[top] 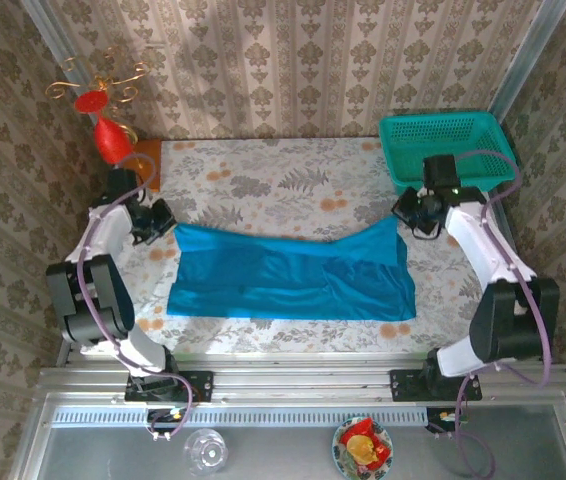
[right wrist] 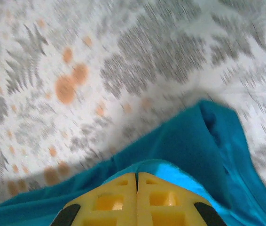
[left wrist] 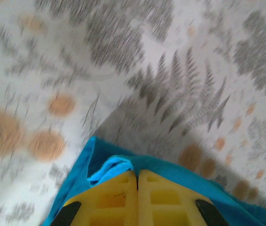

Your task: Fold the inside-out t-shirt

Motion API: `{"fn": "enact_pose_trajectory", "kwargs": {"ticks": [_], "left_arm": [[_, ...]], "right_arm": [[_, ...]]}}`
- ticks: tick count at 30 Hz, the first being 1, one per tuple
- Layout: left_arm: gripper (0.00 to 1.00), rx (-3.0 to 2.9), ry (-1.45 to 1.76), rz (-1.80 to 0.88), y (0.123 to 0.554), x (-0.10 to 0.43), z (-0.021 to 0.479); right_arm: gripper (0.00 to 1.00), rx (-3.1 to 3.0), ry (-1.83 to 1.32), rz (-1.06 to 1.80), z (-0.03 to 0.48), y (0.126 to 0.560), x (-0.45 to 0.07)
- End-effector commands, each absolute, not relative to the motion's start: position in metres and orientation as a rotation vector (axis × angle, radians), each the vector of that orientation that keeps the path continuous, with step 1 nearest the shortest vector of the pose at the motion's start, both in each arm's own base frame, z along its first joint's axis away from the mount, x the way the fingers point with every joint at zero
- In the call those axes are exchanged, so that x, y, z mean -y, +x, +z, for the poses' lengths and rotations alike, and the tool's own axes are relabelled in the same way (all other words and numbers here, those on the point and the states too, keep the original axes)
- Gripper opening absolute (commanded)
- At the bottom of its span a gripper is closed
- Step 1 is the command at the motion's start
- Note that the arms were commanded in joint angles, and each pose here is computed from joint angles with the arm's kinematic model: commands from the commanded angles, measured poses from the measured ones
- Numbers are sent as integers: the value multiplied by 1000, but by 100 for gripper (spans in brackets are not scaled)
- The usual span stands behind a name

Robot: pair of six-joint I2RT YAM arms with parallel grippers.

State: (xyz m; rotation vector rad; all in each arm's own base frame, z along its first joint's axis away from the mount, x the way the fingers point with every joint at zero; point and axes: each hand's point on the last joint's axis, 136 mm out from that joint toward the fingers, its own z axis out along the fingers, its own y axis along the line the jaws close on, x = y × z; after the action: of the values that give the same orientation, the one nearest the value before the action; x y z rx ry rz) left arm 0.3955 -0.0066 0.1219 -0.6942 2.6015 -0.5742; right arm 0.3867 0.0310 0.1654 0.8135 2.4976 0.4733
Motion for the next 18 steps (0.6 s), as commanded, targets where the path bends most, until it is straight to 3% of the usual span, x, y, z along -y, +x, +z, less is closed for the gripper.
{"fn": "enact_pose_trajectory", "kwargs": {"ticks": [1, 7, 18], "left_arm": [[0, -2606, -607, -604, 419, 5, 132], [0, -2641, -553, -672, 442, 12, 125], [0, -2685, -559, -568, 434, 0, 116]], "right_arm": [[0, -2461, 778, 509, 182, 419, -29], [0, -2491, 793, 518, 177, 434, -29], [0, -2521, 767, 509, 188, 399, -28]]}}
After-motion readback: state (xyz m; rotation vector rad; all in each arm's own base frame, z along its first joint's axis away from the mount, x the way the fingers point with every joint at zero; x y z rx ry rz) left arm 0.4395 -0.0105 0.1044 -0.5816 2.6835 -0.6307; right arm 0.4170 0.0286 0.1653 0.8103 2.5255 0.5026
